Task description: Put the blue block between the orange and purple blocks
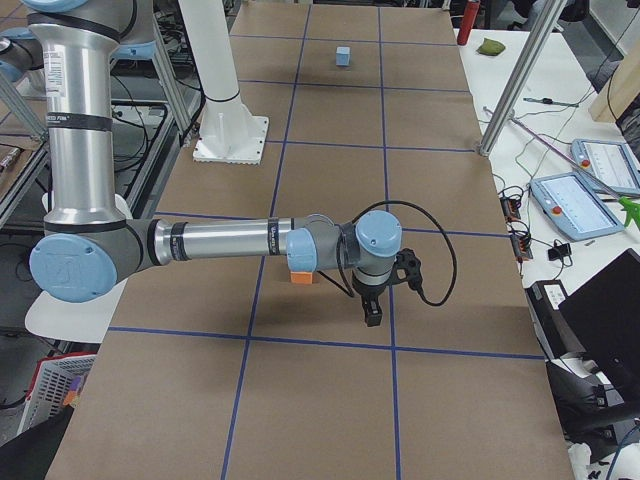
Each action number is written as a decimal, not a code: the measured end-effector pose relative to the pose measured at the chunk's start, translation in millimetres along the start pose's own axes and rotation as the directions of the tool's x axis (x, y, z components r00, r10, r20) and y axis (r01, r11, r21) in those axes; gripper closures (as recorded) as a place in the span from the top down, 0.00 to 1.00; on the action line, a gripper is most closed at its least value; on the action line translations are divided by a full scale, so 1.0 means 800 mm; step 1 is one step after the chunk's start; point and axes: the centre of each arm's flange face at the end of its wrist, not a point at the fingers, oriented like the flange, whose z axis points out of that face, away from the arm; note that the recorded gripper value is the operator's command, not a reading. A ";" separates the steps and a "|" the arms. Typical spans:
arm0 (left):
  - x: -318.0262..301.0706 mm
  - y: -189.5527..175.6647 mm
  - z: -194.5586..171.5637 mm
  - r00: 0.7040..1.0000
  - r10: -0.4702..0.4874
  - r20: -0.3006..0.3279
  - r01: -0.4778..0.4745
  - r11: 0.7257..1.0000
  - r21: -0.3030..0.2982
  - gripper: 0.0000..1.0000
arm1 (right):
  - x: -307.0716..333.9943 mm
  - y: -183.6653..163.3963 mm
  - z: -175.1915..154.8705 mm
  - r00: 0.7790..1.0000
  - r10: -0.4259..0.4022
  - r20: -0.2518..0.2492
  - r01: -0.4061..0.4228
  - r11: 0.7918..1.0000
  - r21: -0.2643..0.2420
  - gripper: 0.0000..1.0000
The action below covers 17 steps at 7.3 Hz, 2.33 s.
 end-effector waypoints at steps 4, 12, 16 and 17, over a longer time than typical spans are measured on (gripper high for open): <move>-0.005 0.024 -0.005 1.000 0.019 -0.016 -0.018 0.998 0.053 0.99 | 0.000 0.001 0.001 0.999 -0.035 -0.008 0.035 0.999 0.029 1.00; 0.071 0.023 0.048 0.994 -0.008 -0.106 0.006 1.000 -0.016 1.00 | -0.002 0.007 0.017 0.997 -0.078 -0.001 0.078 0.996 0.052 1.00; 0.174 0.023 0.133 0.994 -0.055 -0.094 0.046 0.994 -0.095 1.00 | -0.013 0.005 0.030 0.995 -0.095 0.006 0.095 0.995 0.033 1.00; 0.192 0.017 0.155 0.997 -0.030 -0.069 0.023 0.995 -0.096 1.00 | -0.014 0.005 0.031 0.995 -0.097 0.006 0.097 0.995 0.031 1.00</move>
